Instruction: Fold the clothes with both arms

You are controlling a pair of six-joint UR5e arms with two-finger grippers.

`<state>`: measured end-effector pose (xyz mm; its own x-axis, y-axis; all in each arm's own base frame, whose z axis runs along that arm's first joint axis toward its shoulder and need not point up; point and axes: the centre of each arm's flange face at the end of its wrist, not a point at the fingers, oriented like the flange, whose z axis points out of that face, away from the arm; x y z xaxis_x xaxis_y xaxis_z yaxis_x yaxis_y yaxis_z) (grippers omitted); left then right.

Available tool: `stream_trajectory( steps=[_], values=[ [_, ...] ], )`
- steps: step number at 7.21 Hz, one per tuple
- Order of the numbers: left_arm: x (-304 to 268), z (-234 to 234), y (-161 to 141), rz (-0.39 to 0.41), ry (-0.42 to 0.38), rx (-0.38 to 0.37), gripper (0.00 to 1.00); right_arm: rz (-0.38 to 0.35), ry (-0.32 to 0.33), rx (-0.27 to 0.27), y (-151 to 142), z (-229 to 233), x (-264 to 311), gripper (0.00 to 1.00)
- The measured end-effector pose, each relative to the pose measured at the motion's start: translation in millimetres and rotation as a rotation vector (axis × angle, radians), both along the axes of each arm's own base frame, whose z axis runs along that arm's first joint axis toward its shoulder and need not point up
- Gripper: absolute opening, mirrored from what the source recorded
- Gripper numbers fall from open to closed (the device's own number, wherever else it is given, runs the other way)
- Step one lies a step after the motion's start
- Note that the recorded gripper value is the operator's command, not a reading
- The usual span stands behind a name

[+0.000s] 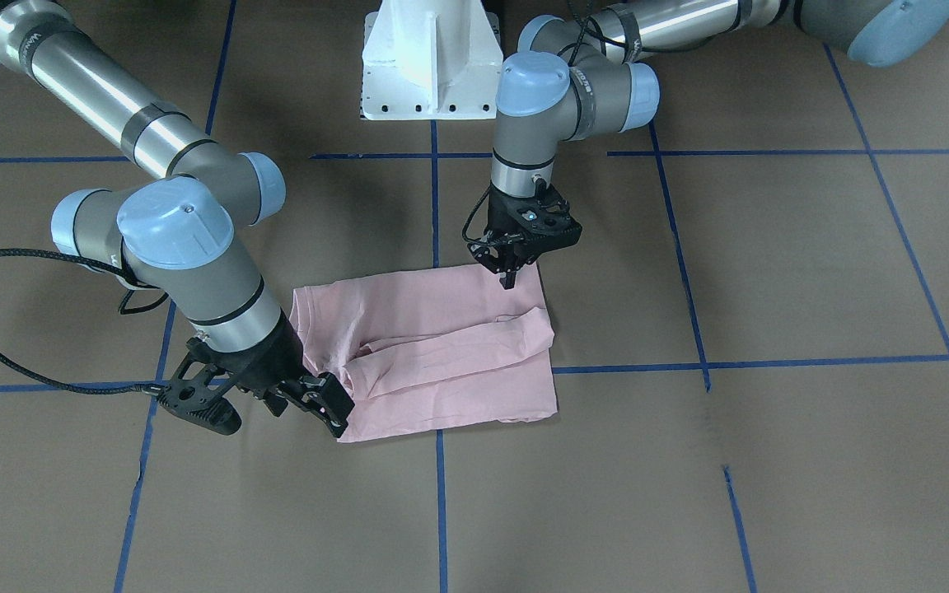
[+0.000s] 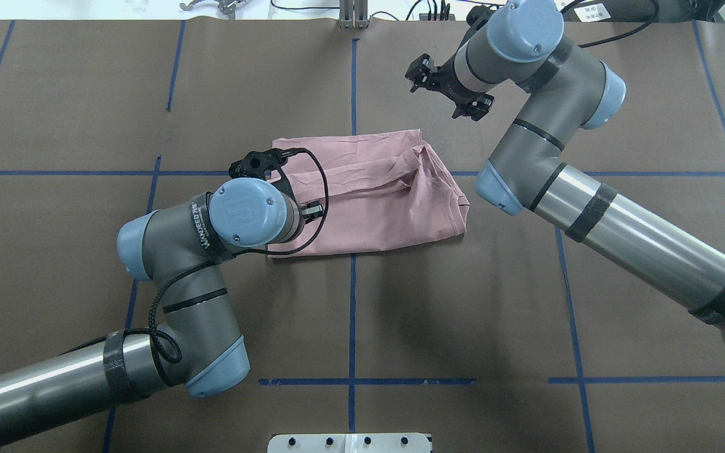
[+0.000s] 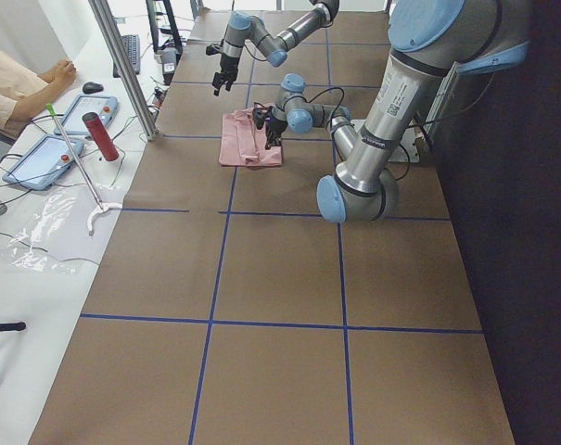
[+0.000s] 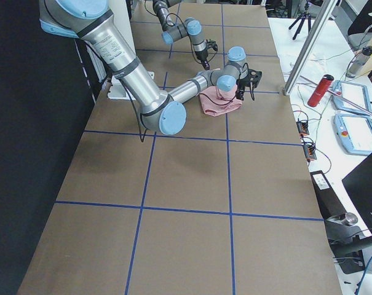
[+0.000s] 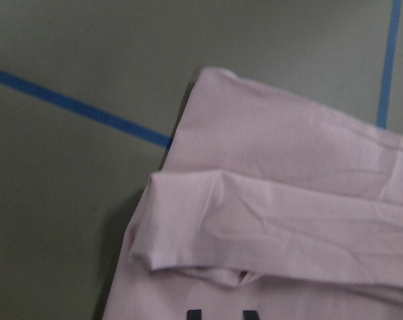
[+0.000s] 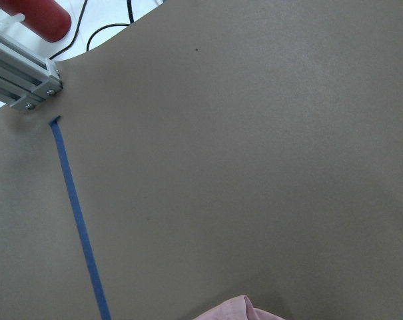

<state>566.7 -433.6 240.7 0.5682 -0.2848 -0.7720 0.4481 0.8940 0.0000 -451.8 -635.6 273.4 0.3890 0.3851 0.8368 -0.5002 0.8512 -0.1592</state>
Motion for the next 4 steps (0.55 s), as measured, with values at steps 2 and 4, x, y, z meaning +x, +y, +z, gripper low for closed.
stream_trajectory(
  steps=[2,4],
  values=[
    [-9,4,-20,-0.009,-0.020,0.053,0.00,-0.007,-0.001,0.000,5,2,-4,1.00],
    [-4,20,-37,-0.021,-0.013,0.072,0.00,-0.012,-0.004,-0.002,8,2,-8,1.00]
  ],
)
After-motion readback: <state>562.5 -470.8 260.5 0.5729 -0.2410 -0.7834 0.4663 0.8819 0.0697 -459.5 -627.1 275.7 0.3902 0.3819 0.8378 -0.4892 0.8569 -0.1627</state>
